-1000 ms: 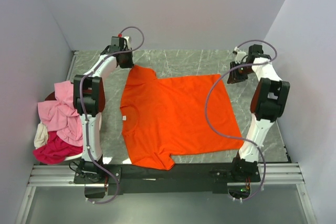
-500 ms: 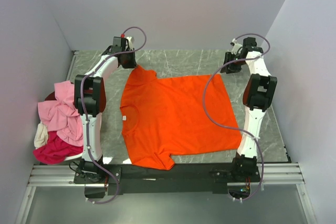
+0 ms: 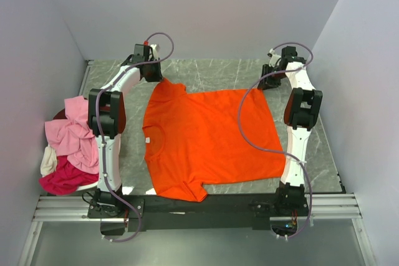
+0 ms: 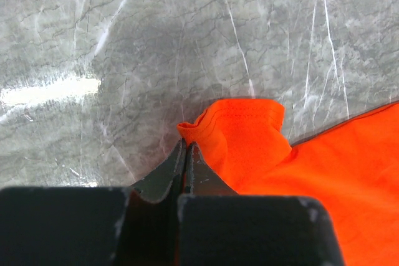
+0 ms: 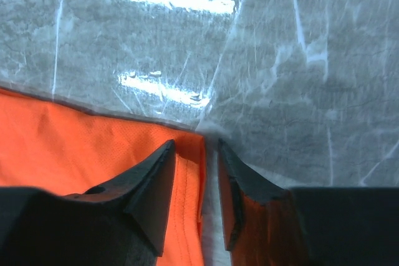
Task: Fold and stack the t-shirts
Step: Flatten the tshirt out
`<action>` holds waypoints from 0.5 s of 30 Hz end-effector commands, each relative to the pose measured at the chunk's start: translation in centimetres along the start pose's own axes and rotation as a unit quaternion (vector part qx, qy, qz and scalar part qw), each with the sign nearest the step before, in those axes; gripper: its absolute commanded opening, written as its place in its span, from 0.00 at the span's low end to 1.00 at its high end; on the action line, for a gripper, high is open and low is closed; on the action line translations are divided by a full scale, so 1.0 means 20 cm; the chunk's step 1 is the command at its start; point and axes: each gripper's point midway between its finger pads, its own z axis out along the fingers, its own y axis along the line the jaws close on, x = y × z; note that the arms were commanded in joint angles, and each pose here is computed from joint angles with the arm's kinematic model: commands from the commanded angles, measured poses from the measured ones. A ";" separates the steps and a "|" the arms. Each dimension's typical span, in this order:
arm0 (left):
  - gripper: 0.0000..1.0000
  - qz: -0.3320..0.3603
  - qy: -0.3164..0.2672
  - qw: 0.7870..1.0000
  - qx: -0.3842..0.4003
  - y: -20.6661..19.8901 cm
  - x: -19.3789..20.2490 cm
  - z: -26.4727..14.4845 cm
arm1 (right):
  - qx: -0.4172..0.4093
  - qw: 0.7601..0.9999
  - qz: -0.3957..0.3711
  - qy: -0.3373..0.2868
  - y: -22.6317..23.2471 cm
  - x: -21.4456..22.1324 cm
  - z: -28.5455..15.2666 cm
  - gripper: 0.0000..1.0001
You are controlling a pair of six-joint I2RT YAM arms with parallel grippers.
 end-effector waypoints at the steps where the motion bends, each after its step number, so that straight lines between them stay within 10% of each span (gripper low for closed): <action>1: 0.00 0.006 -0.035 0.999 0.021 -0.09 -0.14 -0.12 | 0.000 1.000 -0.005 0.015 0.02 0.03 0.02 0.39; 15: 0.00 0.004 -0.035 0.999 0.023 -0.09 -0.13 -0.12 | -0.014 0.999 -0.016 0.027 0.07 0.07 -0.01 0.30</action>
